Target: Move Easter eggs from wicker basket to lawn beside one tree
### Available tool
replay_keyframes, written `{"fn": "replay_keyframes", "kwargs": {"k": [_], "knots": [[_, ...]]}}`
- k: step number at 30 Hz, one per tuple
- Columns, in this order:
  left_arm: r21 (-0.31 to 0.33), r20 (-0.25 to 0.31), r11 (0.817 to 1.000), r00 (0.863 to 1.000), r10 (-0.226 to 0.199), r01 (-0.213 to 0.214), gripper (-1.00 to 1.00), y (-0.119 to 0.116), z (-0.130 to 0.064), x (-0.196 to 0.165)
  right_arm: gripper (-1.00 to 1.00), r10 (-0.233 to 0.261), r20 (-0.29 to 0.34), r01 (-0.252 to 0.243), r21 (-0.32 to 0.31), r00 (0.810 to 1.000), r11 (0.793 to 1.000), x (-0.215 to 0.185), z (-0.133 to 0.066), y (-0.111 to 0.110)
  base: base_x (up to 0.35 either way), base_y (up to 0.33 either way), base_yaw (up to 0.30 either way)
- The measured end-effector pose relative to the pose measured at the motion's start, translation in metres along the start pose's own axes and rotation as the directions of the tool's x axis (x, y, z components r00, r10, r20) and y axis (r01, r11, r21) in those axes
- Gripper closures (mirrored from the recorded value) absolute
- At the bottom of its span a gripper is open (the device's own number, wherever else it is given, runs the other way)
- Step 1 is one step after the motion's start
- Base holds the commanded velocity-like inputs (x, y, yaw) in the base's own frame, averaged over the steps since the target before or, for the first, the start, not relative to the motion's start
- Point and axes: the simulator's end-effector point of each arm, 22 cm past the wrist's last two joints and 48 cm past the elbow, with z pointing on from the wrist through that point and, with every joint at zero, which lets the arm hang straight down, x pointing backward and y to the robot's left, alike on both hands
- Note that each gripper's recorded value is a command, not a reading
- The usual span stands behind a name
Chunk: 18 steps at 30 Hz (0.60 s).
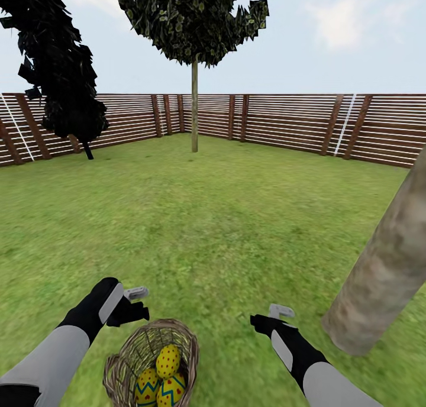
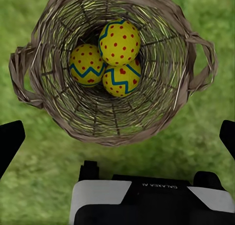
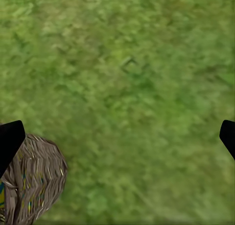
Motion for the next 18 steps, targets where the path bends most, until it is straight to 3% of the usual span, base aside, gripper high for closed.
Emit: {"fn": "replay_keyframes", "kwargs": {"k": [6,18], "knots": [[0.000,0.001,1.000,1.000,0.000,0.000,-1.00,0.000,0.000,0.000,-1.00,0.001,0.001,-0.001,0.001,1.000,1.000,0.000,0.000,-0.001,0.001,0.000,0.000],[0.003,-0.003,1.000,1.000,-0.001,0.001,-1.00,0.001,0.018,0.003,-1.00,0.002,0.004,-0.002,0.002,1.000,1.000,0.009,0.014,-0.004,0.000,0.000,0.000]]}}
